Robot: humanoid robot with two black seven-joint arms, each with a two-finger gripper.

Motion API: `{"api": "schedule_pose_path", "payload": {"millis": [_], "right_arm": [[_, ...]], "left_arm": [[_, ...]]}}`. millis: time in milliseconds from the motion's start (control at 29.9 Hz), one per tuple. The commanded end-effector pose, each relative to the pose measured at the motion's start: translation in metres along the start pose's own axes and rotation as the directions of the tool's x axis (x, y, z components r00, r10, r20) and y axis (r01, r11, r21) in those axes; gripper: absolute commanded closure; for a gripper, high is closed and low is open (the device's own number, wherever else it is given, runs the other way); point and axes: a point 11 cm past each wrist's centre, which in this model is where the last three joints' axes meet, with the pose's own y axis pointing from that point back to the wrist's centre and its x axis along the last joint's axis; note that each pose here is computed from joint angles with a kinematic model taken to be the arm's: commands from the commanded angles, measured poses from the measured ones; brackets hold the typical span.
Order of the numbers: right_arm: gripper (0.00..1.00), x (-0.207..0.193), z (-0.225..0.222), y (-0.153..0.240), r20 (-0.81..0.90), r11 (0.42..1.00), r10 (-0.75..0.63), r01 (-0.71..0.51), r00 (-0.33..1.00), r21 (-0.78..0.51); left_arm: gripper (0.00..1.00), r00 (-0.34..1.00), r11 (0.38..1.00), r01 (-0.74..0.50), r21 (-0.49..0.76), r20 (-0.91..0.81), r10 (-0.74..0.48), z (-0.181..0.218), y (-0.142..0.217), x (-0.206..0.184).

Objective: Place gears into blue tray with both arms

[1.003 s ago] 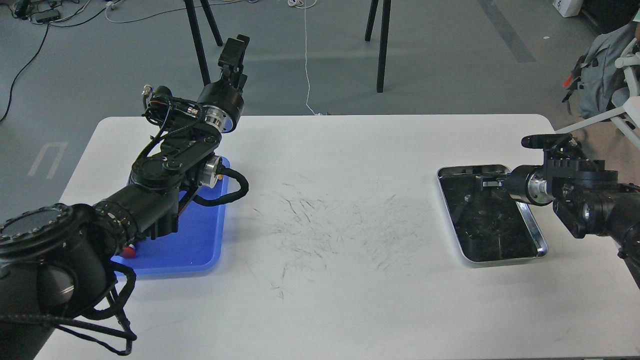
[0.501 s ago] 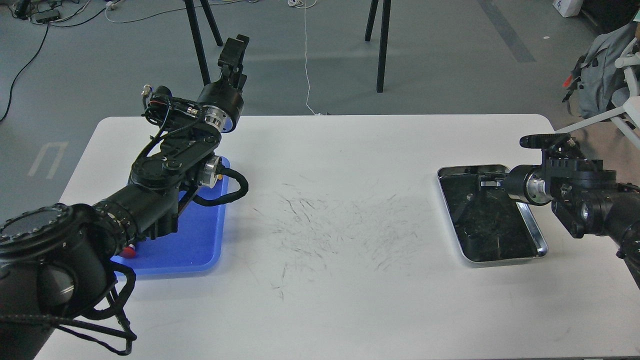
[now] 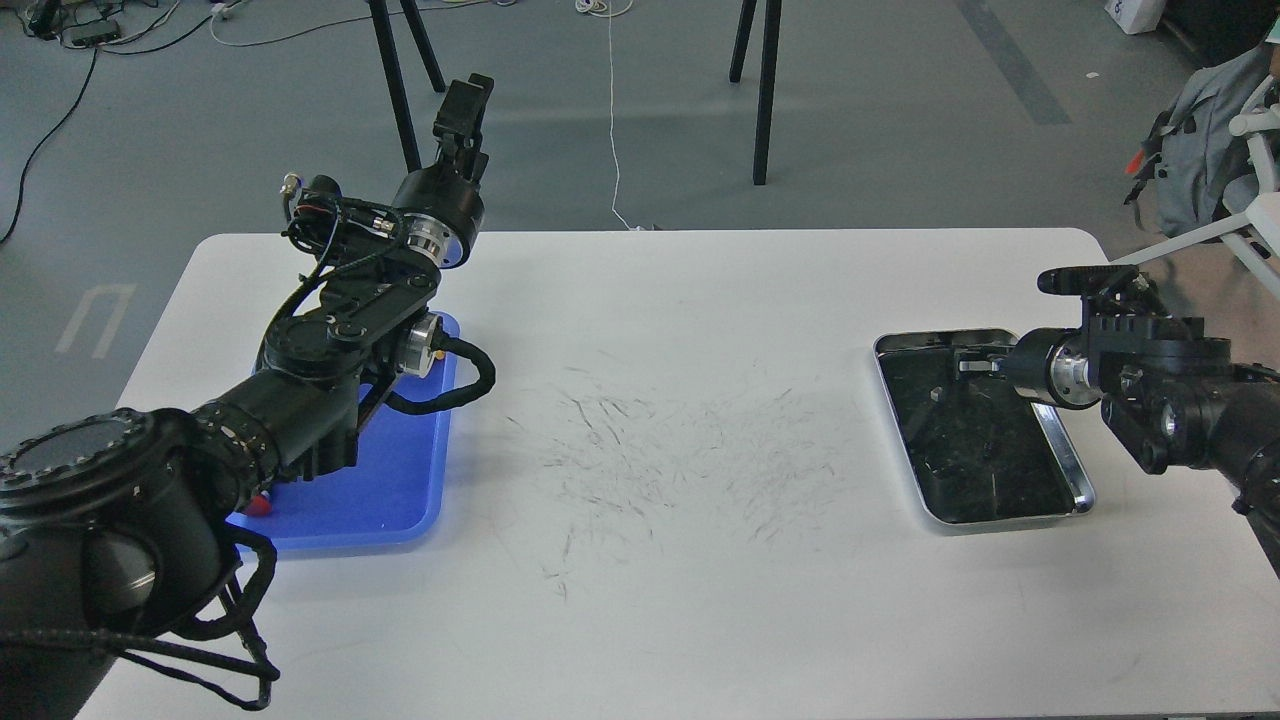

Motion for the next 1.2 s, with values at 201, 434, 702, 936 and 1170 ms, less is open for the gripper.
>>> {"api": "schedule_pose_path", "payload": {"millis": [201, 434, 702, 936, 1170], "right_arm": [[0.90, 0.003, 0.004, 0.005, 0.030, 0.999, -0.035, 0.035, 0.999, -0.007], [0.90, 0.006, 0.005, 0.007, 0.049, 0.999, -0.042, 0.043, 0.998, -0.006], [0.90, 0.025, 0.013, 0.018, 0.056, 0.999, -0.023, 0.024, 0.998, -0.023], [0.89, 0.048, 0.020, 0.031, 0.066, 0.999, 0.005, -0.003, 0.998, -0.038], [0.89, 0.073, 0.005, 0.037, 0.184, 0.999, 0.037, -0.043, 0.982, 0.032]], "left_arm": [[0.00, 1.000, 1.000, 0.002, -0.008, 0.000, -0.002, 0.004, -0.002, -0.001], [0.00, 1.000, 1.000, 0.003, -0.011, 0.002, -0.003, 0.006, -0.003, -0.001], [0.00, 1.000, 1.000, 0.003, -0.012, 0.002, -0.003, 0.006, -0.003, -0.001], [0.00, 1.000, 1.000, 0.003, -0.013, 0.000, -0.003, 0.006, -0.003, -0.002], [0.00, 1.000, 1.000, 0.001, -0.012, 0.000, -0.001, 0.006, -0.003, -0.001]]}}
